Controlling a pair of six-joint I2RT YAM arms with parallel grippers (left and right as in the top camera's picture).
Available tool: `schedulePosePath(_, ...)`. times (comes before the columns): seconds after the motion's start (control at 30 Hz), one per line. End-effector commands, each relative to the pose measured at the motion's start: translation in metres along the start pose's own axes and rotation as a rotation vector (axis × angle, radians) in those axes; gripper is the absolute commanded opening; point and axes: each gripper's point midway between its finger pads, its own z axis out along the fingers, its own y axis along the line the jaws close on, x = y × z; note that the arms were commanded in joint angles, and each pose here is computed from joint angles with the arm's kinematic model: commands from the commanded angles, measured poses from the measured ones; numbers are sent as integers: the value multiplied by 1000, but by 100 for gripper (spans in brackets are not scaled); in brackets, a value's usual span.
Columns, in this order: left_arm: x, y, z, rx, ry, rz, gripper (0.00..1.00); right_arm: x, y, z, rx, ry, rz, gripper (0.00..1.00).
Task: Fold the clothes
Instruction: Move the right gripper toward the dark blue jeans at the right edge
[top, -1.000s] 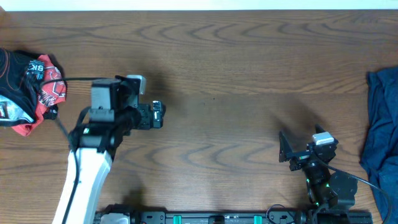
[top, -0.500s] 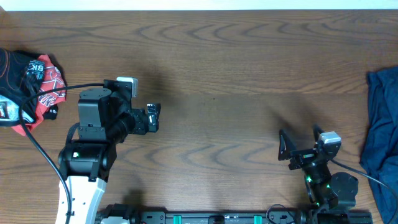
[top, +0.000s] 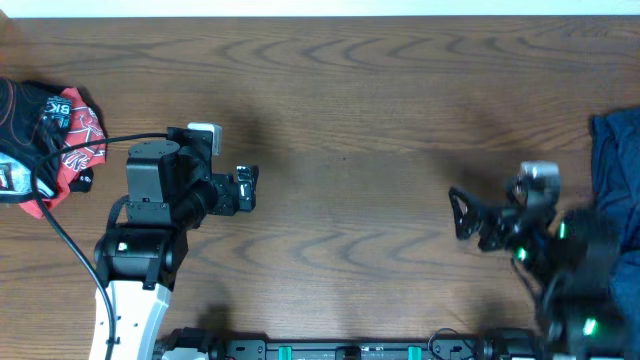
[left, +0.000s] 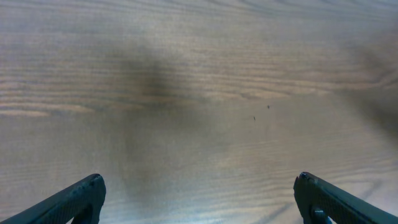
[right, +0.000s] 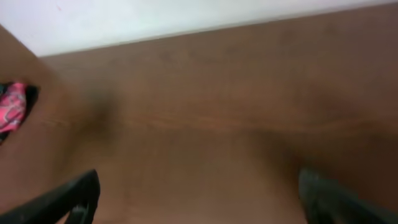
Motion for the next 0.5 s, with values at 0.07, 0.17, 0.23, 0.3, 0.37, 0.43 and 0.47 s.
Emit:
schedulePosePath(0.07, -8, 0, -4, -3, -20, 0, 98, -18, -1, 16, 43, 316, 32, 99)
schedulePosePath(0.17, -8, 0, -4, -3, -20, 0, 98, -17, -4, 29, 46, 478, 51, 99)
schedulePosePath(0.23, -8, 0, -4, -3, -20, 0, 98, -12, -6, 41, 37, 549, 92, 99)
schedulePosePath(0.3, -8, 0, -4, -3, -20, 0, 98, -2, -11, 51, 47, 612, 135, 99)
schedulePosePath(0.37, -8, 0, -4, -3, -21, 0, 98, 4, -15, 60, 48, 645, 149, 99)
schedulePosePath(0.43, -8, 0, -4, -3, -21, 0, 98, 6, -18, 66, 48, 656, 146, 99)
schedulePosePath(0.47, -8, 0, -4, -3, -20, 0, 98, 7, -19, 67, 49, 661, 149, 99)
